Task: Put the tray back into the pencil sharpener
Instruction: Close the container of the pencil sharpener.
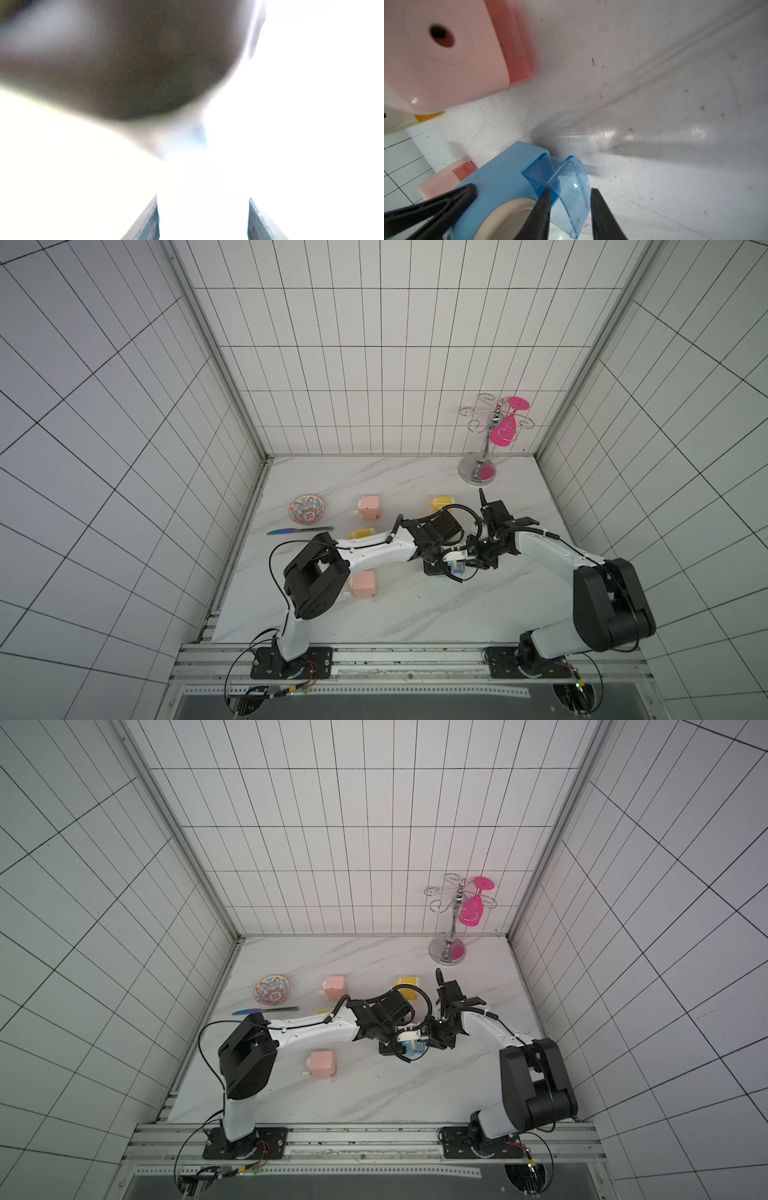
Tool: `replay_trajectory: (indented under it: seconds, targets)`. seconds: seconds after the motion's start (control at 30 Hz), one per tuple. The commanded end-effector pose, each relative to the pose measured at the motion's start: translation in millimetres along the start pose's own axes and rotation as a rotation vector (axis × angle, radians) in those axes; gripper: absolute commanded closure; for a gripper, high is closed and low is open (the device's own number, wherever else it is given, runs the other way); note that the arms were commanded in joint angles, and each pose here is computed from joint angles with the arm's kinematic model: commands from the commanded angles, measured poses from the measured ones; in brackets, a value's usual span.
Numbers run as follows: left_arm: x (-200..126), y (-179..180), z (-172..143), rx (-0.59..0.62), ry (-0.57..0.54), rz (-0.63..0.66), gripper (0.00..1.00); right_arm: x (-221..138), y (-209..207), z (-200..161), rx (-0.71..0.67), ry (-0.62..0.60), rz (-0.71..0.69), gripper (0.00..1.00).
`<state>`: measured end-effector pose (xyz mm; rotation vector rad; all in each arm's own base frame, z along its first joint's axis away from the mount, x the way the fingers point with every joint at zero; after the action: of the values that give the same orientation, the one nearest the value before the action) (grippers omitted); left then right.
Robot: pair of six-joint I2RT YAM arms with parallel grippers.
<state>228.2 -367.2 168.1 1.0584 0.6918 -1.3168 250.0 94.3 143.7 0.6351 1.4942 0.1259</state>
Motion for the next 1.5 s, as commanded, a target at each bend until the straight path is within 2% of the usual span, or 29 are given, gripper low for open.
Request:
replay_trajectory:
  seconds: [0.0, 0.57, 0.8, 1.2, 1.47]
  targets:
    - [23.7, -17.5, -34.4, -0.007, 0.2, -0.1, 0.44, -2.0, 4.4, -1.8, 0.027, 0.059, 0.073, 0.66]
    - [27.8, -15.6, -33.0, -0.009, 0.22, -0.094, 0.28, 6.7, 2.6, -3.4, 0.022, 0.099, 0.072, 0.66]
    - [28.0, -14.6, -31.9, -0.012, 0.225, -0.083, 0.25, 1.6, 5.5, -2.5, 0.013, 0.074, 0.08, 0.66]
    - [26.5, -13.3, -33.0, -0.013, 0.224, -0.074, 0.25, -28.3, 5.5, 1.5, 0.034, -0.041, 0.115, 0.66]
    - [23.5, -12.8, -31.6, -0.015, 0.212, -0.062, 0.25, -21.7, -9.5, 5.7, 0.088, -0.024, 0.051, 0.66]
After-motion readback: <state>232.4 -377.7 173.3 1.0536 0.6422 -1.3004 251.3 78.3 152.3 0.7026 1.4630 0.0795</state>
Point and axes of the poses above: each gripper's point midway between its finger pads, its own x axis out along the fingers, its own y axis along the line the jaws close on, z = x × y, the point moved 10 cm from there along -x, back along the fingers, and after that the axes turned 5 degrees about x, right-handed, at the moved point
